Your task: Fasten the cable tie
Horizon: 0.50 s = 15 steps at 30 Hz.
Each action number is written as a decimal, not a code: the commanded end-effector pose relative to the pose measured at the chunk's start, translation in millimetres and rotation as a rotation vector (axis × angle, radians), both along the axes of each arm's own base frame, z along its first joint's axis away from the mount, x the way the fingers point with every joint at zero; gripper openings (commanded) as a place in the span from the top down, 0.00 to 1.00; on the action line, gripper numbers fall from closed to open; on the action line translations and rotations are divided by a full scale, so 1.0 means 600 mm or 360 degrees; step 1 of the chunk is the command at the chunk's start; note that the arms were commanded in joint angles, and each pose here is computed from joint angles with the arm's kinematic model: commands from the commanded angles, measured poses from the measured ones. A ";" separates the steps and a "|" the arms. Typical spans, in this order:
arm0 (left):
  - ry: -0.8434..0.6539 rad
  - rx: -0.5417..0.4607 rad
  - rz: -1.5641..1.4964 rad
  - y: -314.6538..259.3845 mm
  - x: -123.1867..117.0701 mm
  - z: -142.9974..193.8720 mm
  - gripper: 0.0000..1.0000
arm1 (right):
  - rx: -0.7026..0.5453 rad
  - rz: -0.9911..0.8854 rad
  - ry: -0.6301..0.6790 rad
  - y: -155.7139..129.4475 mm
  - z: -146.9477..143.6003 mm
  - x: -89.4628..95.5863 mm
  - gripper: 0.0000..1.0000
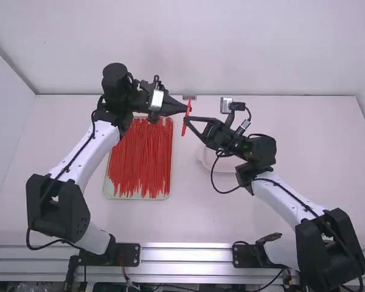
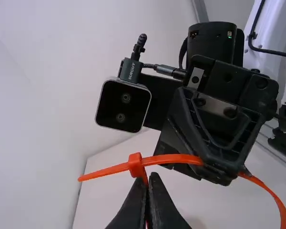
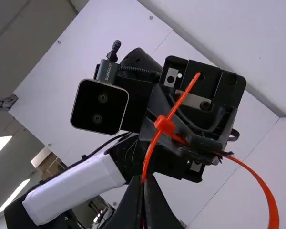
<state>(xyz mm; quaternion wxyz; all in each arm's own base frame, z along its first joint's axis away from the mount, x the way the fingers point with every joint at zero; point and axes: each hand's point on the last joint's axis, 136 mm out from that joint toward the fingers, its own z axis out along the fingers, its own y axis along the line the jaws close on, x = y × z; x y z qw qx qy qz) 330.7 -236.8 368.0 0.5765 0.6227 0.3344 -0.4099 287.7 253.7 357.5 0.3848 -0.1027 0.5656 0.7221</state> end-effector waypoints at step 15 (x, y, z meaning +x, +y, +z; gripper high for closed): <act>0.0009 0.0003 -0.0166 -0.023 -0.034 -0.008 0.98 | 0.0091 -0.0230 -0.0021 -0.048 0.030 0.048 1.00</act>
